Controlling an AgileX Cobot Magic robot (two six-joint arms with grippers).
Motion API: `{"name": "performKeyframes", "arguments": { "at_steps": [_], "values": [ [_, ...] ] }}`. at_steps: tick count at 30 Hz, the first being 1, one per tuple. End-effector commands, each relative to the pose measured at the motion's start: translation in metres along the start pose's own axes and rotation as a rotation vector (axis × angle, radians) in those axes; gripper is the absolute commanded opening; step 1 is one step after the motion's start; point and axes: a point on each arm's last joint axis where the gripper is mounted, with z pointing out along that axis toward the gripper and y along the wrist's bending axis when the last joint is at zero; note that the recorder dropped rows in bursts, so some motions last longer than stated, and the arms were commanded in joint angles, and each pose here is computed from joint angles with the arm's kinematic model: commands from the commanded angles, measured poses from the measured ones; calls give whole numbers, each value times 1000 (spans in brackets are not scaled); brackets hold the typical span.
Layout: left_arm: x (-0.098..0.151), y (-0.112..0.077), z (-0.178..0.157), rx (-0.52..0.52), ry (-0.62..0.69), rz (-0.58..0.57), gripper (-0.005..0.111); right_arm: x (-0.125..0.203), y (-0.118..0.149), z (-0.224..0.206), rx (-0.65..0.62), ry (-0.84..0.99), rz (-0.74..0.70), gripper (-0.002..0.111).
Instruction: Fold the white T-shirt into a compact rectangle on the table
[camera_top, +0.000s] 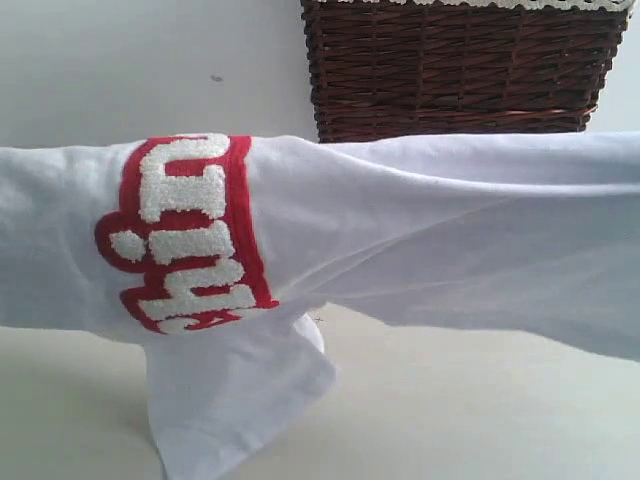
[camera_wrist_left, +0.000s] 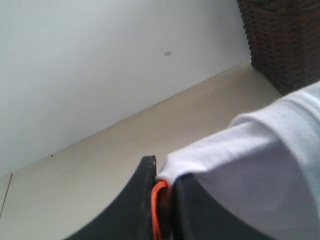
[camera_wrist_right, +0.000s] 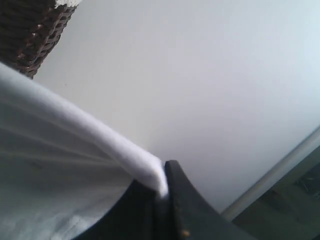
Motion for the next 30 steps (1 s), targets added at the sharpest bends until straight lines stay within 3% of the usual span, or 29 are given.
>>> {"name": "performKeyframes", "arguments": {
  "at_steps": [1,7,11,16,21,26,30],
  "values": [
    [-17,7,-20,-88,-132,29,0,-10,-9,-5,65,-54,-5,0],
    [-37,4,-60,-74,-232,59,0,-30,-18,-22,-9,-42,-15,0],
    [-35,-3,-86,-63,-280,80,0,-35,-16,-38,-89,-7,-30,0],
    [-28,-12,-114,-65,-345,105,0,-42,-17,-62,-87,-43,-44,0],
    [-13,-24,-135,-17,-337,139,0,-38,-7,-92,-169,-11,-63,0],
    [-4,-30,-141,10,-296,160,0,-30,0,-101,-244,73,14,0],
    [-6,-26,-145,-43,-268,121,0,-31,-8,-103,-170,95,32,0]
  ]
}}
